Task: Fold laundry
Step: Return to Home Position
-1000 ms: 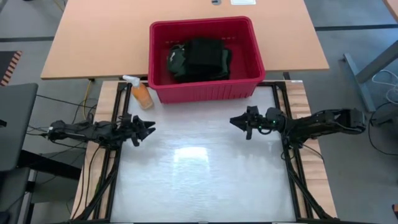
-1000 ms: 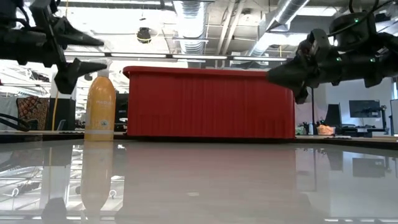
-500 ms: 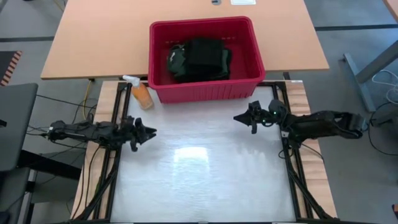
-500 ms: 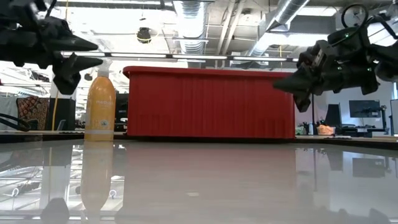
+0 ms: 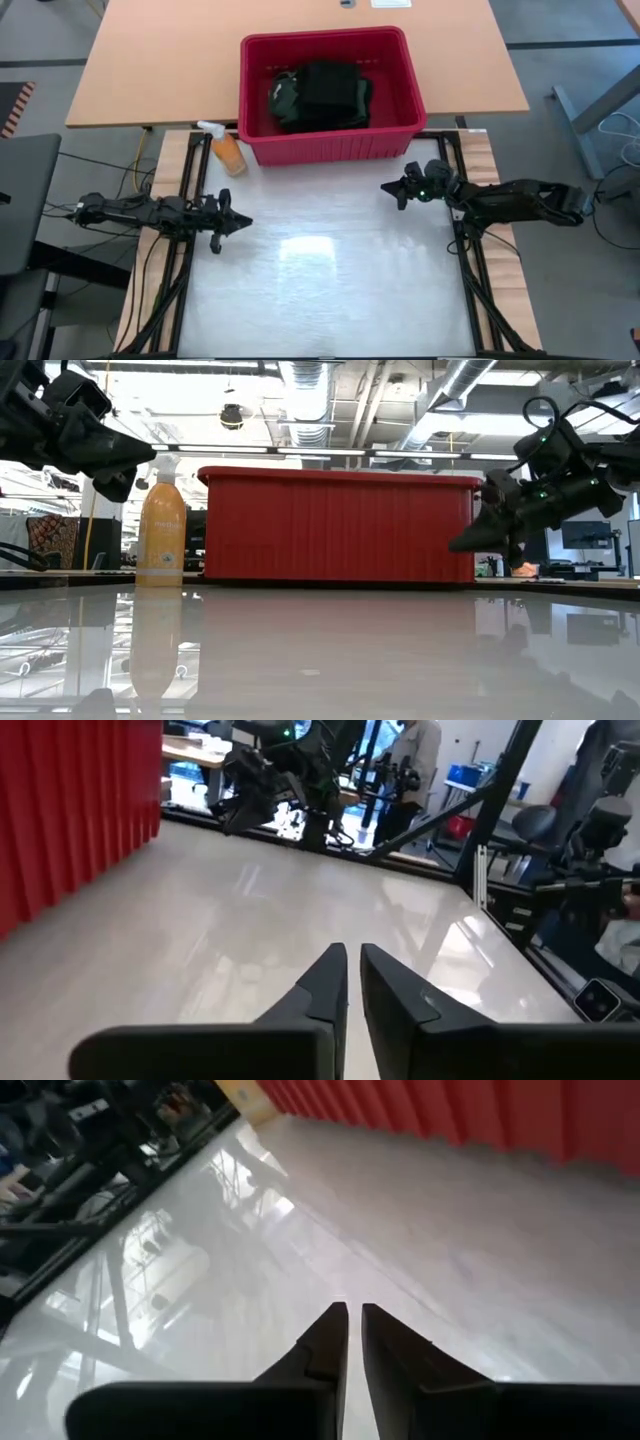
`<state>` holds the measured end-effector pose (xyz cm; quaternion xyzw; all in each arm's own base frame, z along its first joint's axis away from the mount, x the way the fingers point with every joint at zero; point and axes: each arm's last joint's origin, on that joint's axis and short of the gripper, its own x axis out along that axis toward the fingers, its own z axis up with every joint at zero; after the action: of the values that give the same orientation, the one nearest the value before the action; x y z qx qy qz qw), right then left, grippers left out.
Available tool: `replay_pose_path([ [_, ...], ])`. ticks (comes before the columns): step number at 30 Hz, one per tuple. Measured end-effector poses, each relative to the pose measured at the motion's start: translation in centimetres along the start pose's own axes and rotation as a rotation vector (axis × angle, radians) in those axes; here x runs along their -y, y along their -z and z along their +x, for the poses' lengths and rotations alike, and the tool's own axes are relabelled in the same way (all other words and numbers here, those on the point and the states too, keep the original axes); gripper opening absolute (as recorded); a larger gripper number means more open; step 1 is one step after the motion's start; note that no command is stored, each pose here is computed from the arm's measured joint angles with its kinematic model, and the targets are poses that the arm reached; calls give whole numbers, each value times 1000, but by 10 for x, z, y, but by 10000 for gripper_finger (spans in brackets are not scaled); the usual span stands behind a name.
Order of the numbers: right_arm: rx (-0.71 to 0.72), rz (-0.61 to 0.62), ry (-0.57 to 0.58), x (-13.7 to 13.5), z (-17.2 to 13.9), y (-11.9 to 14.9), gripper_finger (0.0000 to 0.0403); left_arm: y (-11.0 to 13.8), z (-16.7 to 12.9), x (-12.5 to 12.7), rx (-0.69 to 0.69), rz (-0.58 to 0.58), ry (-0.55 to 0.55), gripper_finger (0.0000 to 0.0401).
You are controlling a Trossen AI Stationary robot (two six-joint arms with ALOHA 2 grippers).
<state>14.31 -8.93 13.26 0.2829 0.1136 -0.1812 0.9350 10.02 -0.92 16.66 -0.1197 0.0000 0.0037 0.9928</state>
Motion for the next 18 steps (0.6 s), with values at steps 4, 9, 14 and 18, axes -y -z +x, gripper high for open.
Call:
replay_pose_path([
  [4,-29,9,28,2,0,3,62,0,0,0,0,-10,0,18],
  [9,-36,-37,34,2,0,4,63,0,0,0,1,-12,-1,17],
  [14,-50,-27,42,3,0,5,63,0,0,0,2,-13,-2,17],
  [18,-52,-26,43,3,0,6,63,0,0,0,2,-15,-5,17],
])
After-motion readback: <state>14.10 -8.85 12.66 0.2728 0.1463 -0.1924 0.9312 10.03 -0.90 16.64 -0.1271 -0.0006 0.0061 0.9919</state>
